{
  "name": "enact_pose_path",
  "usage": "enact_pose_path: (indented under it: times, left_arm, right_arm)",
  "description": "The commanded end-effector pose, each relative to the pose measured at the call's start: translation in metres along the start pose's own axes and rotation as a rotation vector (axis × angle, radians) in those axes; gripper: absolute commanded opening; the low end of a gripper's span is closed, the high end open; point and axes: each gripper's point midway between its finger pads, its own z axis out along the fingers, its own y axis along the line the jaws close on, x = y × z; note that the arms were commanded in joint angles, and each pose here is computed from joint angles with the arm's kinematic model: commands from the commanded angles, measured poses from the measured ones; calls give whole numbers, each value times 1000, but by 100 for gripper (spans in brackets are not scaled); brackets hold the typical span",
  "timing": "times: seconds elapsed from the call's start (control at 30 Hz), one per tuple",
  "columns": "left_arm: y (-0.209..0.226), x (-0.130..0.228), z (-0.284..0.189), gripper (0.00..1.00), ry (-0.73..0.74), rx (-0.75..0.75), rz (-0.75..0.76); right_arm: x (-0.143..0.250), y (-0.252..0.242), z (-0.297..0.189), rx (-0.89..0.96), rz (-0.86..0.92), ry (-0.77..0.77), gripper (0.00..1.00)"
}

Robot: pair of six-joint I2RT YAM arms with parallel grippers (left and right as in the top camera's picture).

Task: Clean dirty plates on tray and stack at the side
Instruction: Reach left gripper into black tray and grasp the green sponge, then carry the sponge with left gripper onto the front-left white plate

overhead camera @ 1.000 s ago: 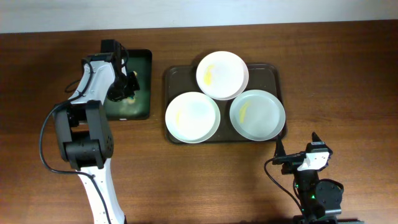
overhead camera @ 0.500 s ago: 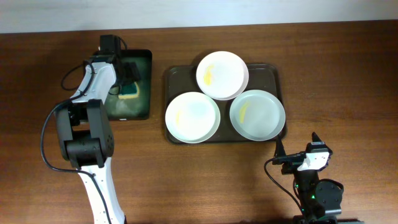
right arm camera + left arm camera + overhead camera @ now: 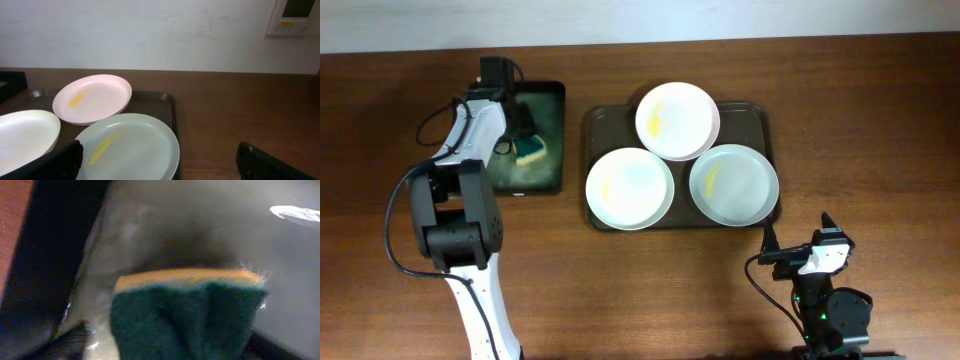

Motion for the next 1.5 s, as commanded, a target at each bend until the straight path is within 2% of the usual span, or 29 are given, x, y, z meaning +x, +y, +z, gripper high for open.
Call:
enact_pose_path:
  times: [0.0, 0.13, 0.17, 0.2, 0.23, 0.27, 0.33, 0.4, 0.53, 0.57, 0.6, 0.63, 0.8, 0.83, 0.87, 0.9, 1.03, 1.13, 1.2, 1.3, 1.47]
  left_arm:
    - [-14, 35, 6, 99, 144, 96, 10]
    - [-31, 58, -1, 100, 253, 204, 4]
    - [-33, 61, -2, 97, 267, 221, 2]
    - [-34, 62, -3, 85, 275, 226, 1]
    - [-34, 63, -3, 65, 279, 224, 2]
    - [-34, 63, -3, 50, 279, 224, 2]
    - [-33, 64, -3, 12, 283, 223, 1]
    - [-33, 64, -3, 0, 282, 223, 1]
    - [-32, 63, -3, 0, 275, 217, 2]
    - [-32, 61, -2, 14, 270, 214, 3]
    - [-32, 58, -1, 74, 256, 211, 4]
    - [-30, 54, 0, 99, 236, 201, 4]
    - [-21, 33, 6, 100, 141, 140, 5]
    - [-22, 31, 6, 92, 134, 143, 4]
    - [-22, 30, 6, 68, 132, 144, 4]
    - [-22, 30, 6, 57, 131, 144, 4]
    - [-21, 30, 6, 34, 132, 143, 4]
    - [-21, 29, 4, 9, 131, 143, 4]
    - [-22, 27, 1, 0, 128, 144, 4]
    - [-23, 14, -15, 0, 104, 151, 2]
    - [-24, -19, -74, 0, 20, 176, -3]
  right_arm:
    - [2, -4, 0, 21, 2, 2, 98]
    - [2, -4, 0, 21, 2, 2, 98]
    - [2, -4, 0, 21, 2, 2, 98]
    - [2, -4, 0, 21, 2, 2, 98]
    - [3, -4, 0, 21, 2, 2, 98]
    - [3, -4, 0, 21, 2, 2, 98]
    - [2, -4, 0, 21, 2, 2, 98]
    - [2, -4, 0, 21, 2, 2, 98]
    - [2, -4, 0, 21, 2, 2, 98]
    - [2, -4, 0, 21, 2, 2, 98]
    - [2, -4, 0, 21, 2, 2, 98]
    - [3, -4, 0, 21, 2, 2, 98]
    - [3, -4, 0, 21, 2, 2, 98]
    - [2, -4, 0, 21, 2, 2, 98]
    - [2, -4, 0, 21, 2, 2, 98]
    - [2, -4, 0, 21, 2, 2, 98]
    - [2, -4, 0, 21, 2, 2, 98]
    - [2, -4, 0, 21, 2, 2, 98]
    - [2, -4, 0, 21, 2, 2, 98]
    - [2, -4, 0, 21, 2, 2, 98]
    - [2, -4, 0, 21, 2, 2, 98]
